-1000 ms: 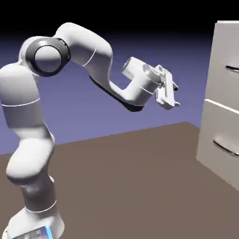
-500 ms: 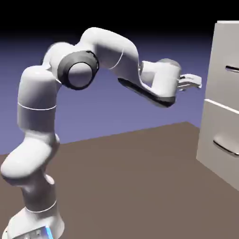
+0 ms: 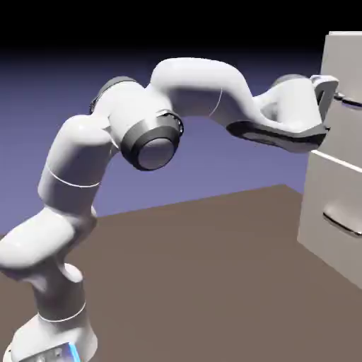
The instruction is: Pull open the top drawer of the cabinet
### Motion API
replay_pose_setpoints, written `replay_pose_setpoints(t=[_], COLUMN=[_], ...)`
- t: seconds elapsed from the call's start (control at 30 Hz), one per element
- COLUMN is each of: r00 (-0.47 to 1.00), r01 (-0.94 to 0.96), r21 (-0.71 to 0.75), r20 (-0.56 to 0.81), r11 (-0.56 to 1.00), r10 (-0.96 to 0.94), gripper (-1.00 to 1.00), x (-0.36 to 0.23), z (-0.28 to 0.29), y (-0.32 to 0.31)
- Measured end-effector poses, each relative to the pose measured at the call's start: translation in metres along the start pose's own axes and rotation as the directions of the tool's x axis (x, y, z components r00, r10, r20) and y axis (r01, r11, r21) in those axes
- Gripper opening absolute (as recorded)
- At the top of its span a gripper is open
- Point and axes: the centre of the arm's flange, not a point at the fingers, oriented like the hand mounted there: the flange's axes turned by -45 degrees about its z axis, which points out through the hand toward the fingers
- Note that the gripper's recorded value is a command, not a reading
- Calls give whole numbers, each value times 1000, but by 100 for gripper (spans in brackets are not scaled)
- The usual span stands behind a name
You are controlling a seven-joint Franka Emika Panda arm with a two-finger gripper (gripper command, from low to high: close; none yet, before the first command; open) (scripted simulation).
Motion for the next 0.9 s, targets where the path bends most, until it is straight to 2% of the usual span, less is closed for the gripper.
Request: replay_pose_setpoints(t=[0.3, 0.33, 0.47, 0.9], r00=[999, 999, 999, 999], r01=[33, 36, 36, 36], r21=[13, 13, 13, 13], r20=[-5, -4, -4, -4], r11=[999, 999, 999, 999], r10=[-33, -36, -36, -36], gripper=[0, -100, -100, -100], x=[8, 7, 7, 6], z=[46, 52, 41, -45], y=[-4, -3, -3, -2])
